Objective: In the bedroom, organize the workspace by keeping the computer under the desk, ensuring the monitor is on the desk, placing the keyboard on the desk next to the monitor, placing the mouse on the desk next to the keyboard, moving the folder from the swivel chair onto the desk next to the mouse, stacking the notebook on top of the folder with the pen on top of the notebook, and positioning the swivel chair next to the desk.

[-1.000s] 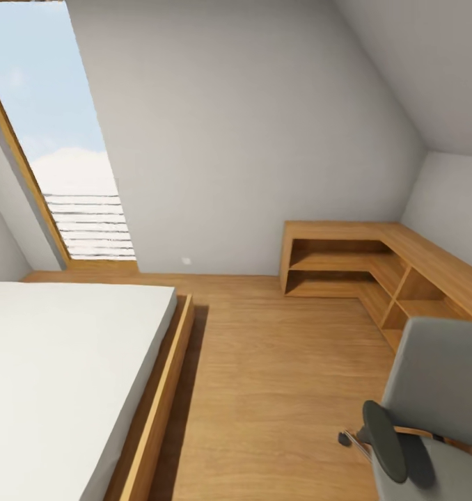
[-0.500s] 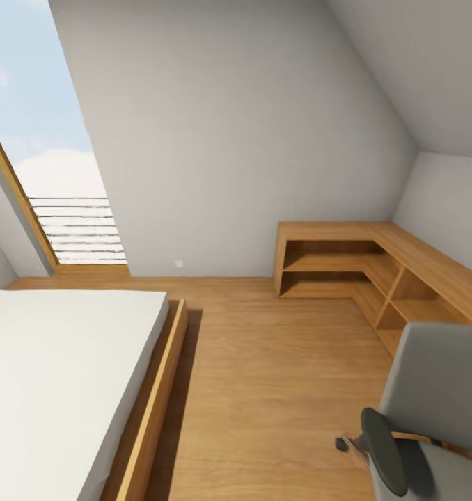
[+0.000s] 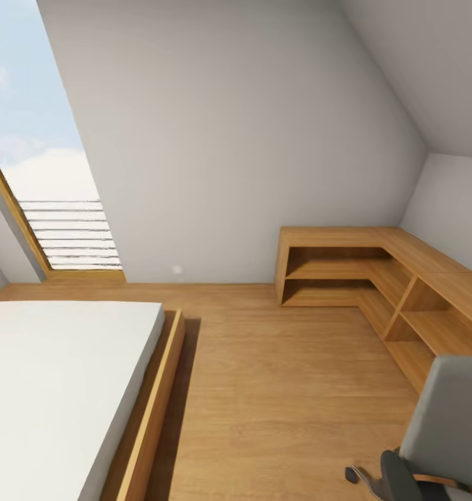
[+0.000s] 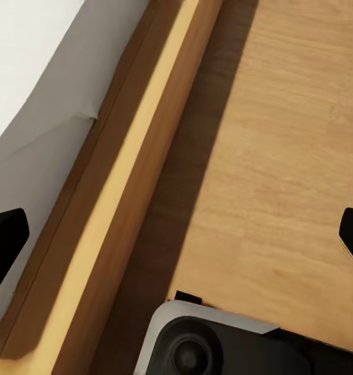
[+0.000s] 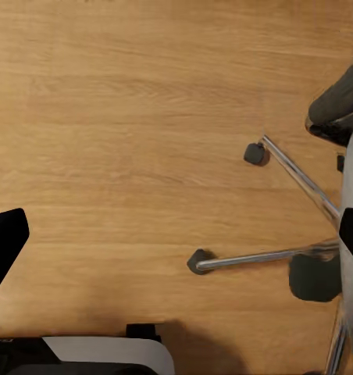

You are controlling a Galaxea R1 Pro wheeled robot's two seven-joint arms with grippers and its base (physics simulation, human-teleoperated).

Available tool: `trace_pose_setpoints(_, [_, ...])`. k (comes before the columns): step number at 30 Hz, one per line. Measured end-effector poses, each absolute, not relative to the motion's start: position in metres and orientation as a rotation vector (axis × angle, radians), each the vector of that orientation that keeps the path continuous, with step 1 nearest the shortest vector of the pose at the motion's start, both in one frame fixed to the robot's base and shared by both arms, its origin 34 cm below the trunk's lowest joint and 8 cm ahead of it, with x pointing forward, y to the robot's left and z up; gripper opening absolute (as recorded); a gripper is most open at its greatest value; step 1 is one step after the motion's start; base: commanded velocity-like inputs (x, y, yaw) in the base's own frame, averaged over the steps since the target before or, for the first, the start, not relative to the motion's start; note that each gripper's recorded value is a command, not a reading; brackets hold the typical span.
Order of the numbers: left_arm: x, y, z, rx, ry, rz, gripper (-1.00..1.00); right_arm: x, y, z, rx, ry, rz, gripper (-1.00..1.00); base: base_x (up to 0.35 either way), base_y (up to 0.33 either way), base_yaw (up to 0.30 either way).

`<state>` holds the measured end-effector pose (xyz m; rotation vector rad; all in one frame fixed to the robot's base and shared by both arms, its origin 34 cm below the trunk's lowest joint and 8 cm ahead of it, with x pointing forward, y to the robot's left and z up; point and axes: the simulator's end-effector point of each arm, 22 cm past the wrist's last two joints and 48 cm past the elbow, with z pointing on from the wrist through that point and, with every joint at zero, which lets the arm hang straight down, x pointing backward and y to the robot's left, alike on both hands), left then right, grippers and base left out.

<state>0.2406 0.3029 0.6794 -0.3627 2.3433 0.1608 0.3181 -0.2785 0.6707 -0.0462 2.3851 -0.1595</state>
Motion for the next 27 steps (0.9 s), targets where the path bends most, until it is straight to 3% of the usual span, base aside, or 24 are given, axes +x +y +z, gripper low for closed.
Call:
trace_pose_setpoints(19, [0.2404,0.303,0.6793,-0.363,2.344,0.161,1.0,0.3181,-0.2785,0.6707,-0.047,2.385,-0.159,1.0,0.335,0.0,-0.001])
trace_pose_setpoints(27, [0.2405,0.303,0.6793,-0.363,2.344,0.161,1.0,0.3181,-0.2785,0.6707,-0.047,2.385,-0.159,1.0,0.335,0.0,-0.09])
